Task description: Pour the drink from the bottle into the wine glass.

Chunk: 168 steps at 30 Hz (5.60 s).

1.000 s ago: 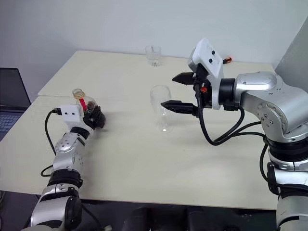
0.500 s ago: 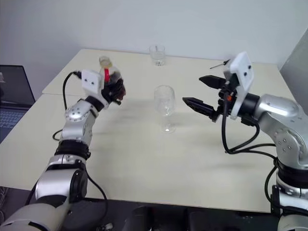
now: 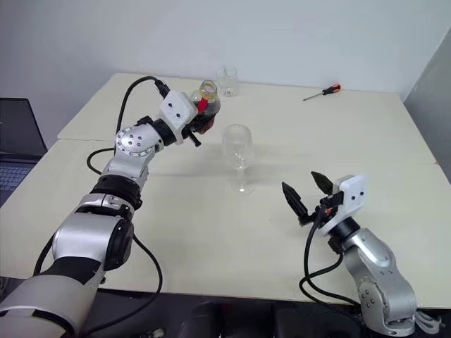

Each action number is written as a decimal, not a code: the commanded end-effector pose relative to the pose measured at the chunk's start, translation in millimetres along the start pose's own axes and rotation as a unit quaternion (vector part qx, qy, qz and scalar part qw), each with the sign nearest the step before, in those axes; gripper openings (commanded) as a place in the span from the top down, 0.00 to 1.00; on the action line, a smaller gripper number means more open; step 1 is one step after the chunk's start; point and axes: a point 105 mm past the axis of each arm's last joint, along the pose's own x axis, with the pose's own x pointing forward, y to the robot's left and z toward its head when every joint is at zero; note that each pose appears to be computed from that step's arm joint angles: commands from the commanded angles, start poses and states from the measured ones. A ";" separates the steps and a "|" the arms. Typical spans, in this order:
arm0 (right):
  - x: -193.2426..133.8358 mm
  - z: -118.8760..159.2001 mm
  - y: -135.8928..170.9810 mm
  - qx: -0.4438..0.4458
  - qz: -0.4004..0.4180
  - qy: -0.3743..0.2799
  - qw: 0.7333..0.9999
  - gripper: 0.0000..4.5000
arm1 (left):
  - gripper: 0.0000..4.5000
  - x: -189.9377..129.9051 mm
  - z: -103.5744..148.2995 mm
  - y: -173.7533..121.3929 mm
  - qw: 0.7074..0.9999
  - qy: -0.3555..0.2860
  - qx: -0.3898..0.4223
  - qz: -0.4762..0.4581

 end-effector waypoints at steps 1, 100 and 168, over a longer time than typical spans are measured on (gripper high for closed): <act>2.2 19.4 11.5 -0.016 0.026 -0.048 0.998 0.00 | 0.80 2.9 28.3 15.8 0.994 -0.035 0.103 0.006; 7.4 36.5 27.3 -0.081 0.115 0.015 0.990 0.00 | 0.80 -0.5 30.5 41.8 0.903 0.037 0.428 -0.017; -1.0 53.4 50.7 -0.093 0.150 0.033 0.984 0.00 | 0.81 8.5 35.9 40.9 0.896 0.040 0.441 -0.021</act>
